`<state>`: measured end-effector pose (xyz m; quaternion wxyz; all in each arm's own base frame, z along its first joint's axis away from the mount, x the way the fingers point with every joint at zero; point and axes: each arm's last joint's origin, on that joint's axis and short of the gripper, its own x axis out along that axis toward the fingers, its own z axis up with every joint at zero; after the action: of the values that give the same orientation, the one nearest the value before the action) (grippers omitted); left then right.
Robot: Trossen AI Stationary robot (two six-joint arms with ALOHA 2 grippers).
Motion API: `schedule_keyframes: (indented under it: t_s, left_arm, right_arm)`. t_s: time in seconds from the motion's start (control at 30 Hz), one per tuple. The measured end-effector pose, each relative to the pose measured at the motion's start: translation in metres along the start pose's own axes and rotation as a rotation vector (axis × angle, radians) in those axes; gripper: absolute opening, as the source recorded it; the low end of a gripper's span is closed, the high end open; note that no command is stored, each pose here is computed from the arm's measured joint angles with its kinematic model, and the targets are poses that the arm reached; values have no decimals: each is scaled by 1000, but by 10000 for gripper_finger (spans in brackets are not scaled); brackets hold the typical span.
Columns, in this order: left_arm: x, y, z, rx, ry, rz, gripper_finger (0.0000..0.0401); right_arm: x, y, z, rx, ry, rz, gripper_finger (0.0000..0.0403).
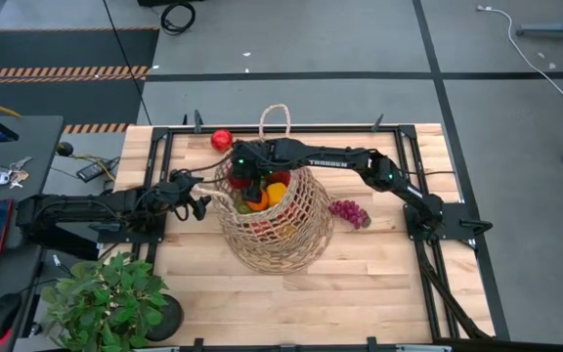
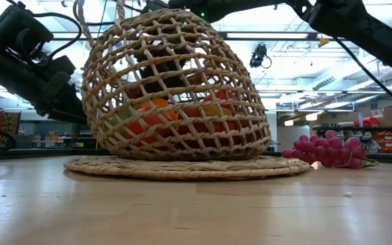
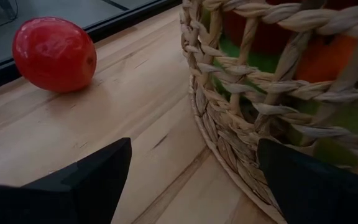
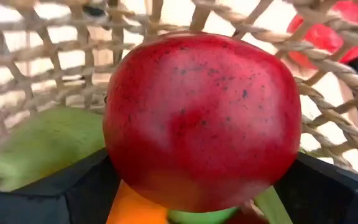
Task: Build produce basket
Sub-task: Put the red pomegranate into the basket, then put the red apple into the basket
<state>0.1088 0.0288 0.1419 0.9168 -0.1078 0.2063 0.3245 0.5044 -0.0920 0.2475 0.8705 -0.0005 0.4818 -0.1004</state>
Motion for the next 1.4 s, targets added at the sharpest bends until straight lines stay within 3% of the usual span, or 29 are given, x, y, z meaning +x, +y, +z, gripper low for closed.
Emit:
schedule_keyframes:
  t_s: [0.37,0.57,0.73,0.93,1.17,1.4]
  left_arm:
    - [0,0,0,0,0,-1,357]
    - [0,0,0,-1,0,0,357]
    - [0,0,0,0,0,0,357]
    - [0,0,0,0,0,0,357]
    - [0,0,0,0,0,-1,357]
    - [0,0,0,0,0,0,357]
  right_arm:
    - [7,1,-7,3,47,27,380]
    - [7,-2,-6,95,43,-45,380]
    - [0,-8,-5,86,36,-60,380]
    - [-53,-8,10,65,-95,-81,380]
    - [-133,1,7,82,-135,-99,380]
    - [-196,48,-15,-8,-178,-224,380]
